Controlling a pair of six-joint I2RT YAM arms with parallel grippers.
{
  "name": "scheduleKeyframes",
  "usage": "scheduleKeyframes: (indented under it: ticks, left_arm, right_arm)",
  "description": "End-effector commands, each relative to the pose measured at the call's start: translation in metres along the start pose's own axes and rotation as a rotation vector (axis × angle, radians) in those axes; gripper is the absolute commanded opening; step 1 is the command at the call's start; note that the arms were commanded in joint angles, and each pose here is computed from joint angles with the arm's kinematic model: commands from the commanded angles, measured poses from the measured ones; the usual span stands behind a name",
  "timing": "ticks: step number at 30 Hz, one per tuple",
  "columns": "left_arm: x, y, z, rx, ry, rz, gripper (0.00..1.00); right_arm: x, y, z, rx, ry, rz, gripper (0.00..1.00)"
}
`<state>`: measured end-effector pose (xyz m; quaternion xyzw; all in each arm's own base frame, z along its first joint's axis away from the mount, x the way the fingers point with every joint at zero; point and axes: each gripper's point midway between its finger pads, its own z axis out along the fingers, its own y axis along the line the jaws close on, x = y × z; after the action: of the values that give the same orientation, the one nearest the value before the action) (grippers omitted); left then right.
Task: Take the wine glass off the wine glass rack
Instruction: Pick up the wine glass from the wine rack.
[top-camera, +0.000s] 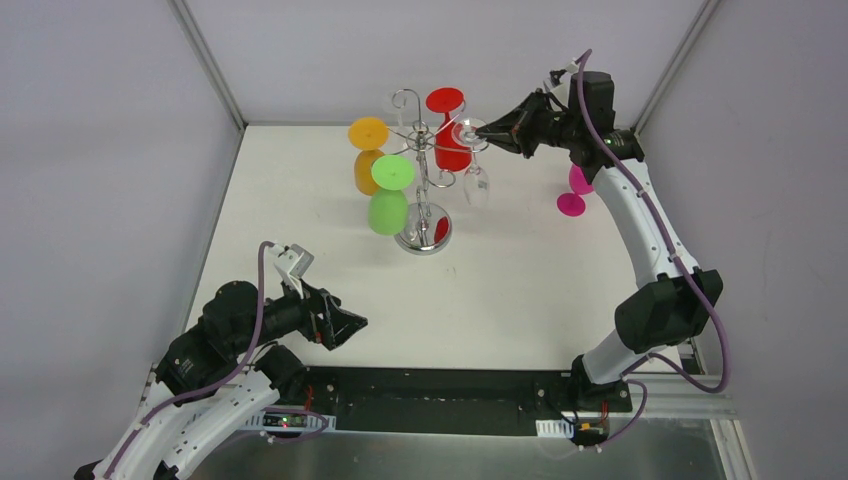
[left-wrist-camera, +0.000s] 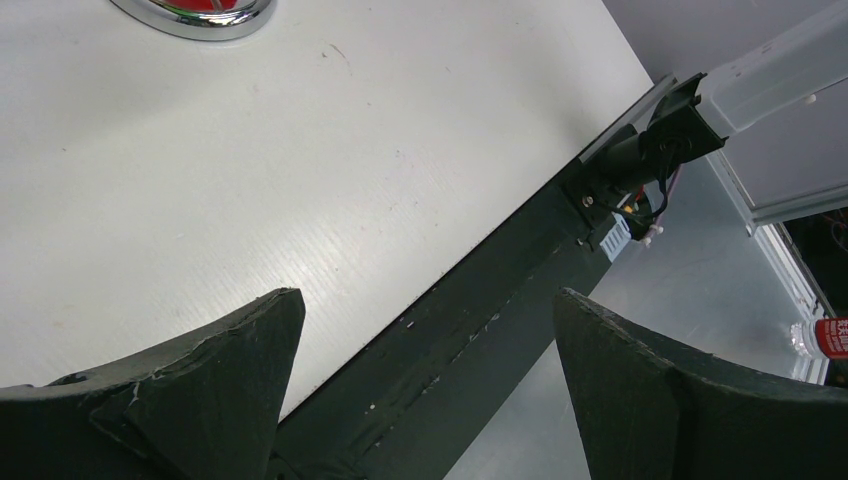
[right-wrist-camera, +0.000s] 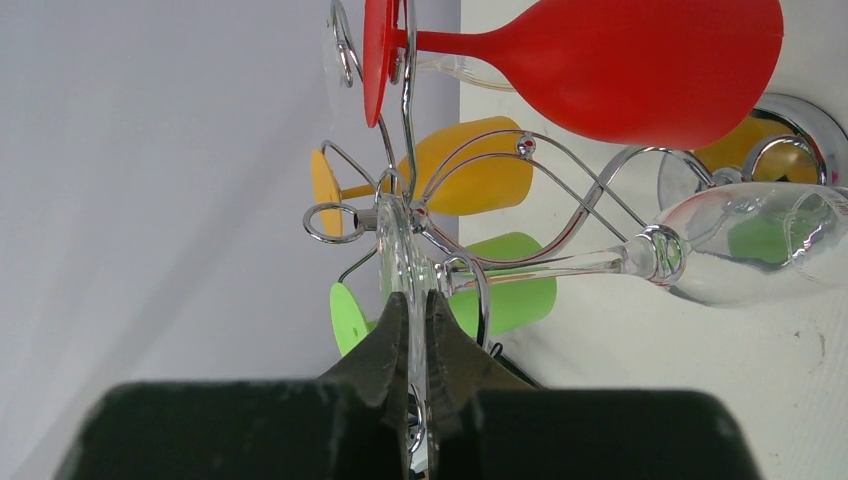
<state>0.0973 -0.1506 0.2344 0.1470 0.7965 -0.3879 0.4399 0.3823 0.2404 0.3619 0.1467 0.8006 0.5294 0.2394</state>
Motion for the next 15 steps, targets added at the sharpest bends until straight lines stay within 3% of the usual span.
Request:
scheduleKeyframes:
  ticks: [1, 15]
  left_arm:
    - [-0.006, 0.0023, 0.0002, -0.01, -0.033, 0.014, 0.99]
    - [-0.0058, 0.0027, 0.0005, -0.013, -0.03, 0.015, 0.99]
  right_arm:
    - [0.0053, 0.0169, -0.0001, -0.054, 0.017, -0.022, 0.0]
    - [0.0037, 0.0192, -0.0082, -0.052, -0.014, -0.033, 0.0]
